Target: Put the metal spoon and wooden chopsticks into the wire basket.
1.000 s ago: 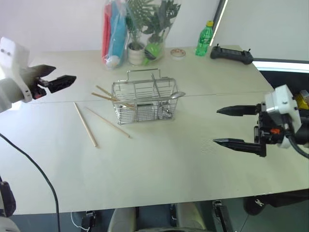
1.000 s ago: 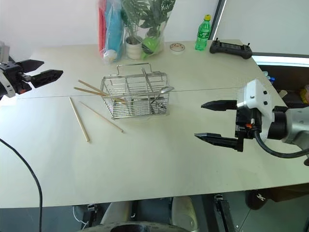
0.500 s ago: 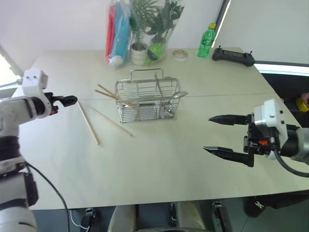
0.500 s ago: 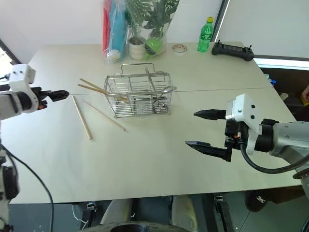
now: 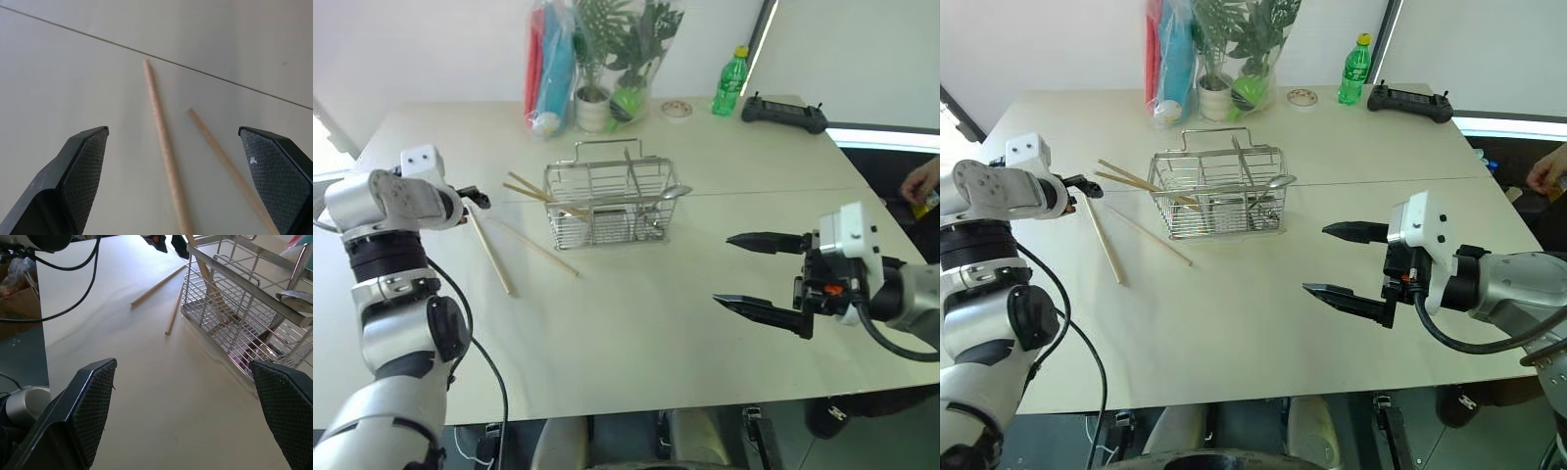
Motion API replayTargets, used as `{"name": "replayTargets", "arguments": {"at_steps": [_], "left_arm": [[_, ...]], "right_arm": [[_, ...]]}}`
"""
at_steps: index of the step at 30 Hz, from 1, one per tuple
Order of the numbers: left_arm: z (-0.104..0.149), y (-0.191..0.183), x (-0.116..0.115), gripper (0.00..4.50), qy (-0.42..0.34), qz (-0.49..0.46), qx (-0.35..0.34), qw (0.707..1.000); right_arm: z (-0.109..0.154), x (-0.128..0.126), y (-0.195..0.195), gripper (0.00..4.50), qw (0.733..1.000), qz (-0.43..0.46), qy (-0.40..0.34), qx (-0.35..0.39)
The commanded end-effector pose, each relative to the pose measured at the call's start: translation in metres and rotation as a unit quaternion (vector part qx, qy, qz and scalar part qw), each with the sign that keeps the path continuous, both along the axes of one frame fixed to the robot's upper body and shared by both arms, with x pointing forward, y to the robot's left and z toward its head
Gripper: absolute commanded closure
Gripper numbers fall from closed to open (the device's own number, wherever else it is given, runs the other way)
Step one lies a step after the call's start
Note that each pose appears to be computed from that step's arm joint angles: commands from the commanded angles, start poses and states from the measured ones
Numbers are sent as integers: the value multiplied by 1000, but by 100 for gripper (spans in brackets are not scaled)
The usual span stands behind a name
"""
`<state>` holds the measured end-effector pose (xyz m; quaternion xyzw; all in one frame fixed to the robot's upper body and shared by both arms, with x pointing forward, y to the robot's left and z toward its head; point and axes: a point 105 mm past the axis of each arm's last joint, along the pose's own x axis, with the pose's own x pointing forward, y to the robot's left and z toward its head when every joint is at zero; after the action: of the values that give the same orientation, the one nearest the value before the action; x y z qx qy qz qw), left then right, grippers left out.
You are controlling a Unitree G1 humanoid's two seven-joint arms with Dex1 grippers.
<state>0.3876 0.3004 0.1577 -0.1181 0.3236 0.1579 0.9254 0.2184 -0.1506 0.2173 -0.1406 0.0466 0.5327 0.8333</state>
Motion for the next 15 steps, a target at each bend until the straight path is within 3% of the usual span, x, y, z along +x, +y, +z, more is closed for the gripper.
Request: {"name": "replayTargets", "arguments": {"at_steps": [1, 15], "left_arm": [[6, 12, 2, 0, -20, 27, 7, 999], [-24, -12, 31, 0, -3, -5, -6, 1000]], "right_arm": [[10, -3, 0, 6, 1000, 3, -20, 2], [10, -11, 1, 6, 1000, 6, -8, 1]]}}
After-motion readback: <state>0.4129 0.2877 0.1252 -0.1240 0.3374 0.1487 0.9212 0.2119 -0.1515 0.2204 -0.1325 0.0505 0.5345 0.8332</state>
